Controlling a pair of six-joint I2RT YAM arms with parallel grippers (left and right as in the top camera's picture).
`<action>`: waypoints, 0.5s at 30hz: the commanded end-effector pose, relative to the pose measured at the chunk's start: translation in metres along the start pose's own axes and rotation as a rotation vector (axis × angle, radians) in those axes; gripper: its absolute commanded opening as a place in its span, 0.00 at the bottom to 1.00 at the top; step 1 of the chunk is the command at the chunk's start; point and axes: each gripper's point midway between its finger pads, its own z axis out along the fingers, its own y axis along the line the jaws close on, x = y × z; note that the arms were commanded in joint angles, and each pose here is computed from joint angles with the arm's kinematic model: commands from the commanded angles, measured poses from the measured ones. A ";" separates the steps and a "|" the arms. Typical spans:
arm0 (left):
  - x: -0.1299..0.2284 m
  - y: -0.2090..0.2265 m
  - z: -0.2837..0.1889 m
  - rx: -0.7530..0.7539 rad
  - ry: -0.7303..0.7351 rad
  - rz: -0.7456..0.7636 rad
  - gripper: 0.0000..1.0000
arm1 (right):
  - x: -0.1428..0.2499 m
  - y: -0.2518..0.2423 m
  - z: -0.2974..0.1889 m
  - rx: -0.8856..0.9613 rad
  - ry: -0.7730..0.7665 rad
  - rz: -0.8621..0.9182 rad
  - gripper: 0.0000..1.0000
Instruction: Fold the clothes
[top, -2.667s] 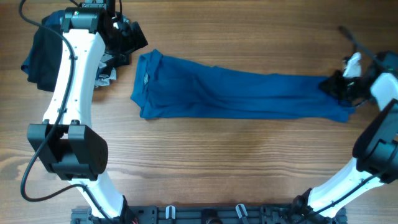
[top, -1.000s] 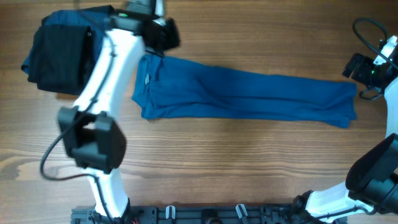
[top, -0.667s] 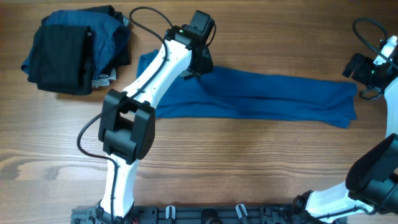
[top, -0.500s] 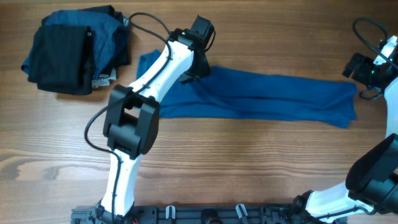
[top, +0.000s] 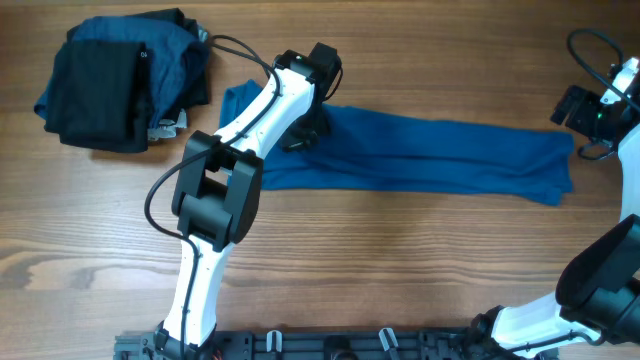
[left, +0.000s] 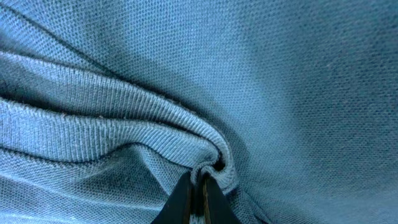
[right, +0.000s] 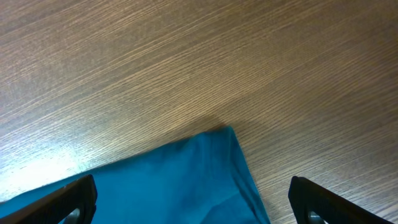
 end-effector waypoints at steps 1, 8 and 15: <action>0.004 0.013 -0.019 -0.024 -0.006 -0.019 0.04 | 0.000 -0.005 0.003 0.020 0.004 0.006 1.00; 0.017 0.030 -0.020 -0.095 0.044 -0.012 0.04 | 0.000 -0.005 0.003 0.020 0.004 0.006 1.00; 0.029 0.035 -0.013 -0.129 0.075 0.004 0.06 | 0.000 -0.005 0.003 0.020 0.004 0.005 1.00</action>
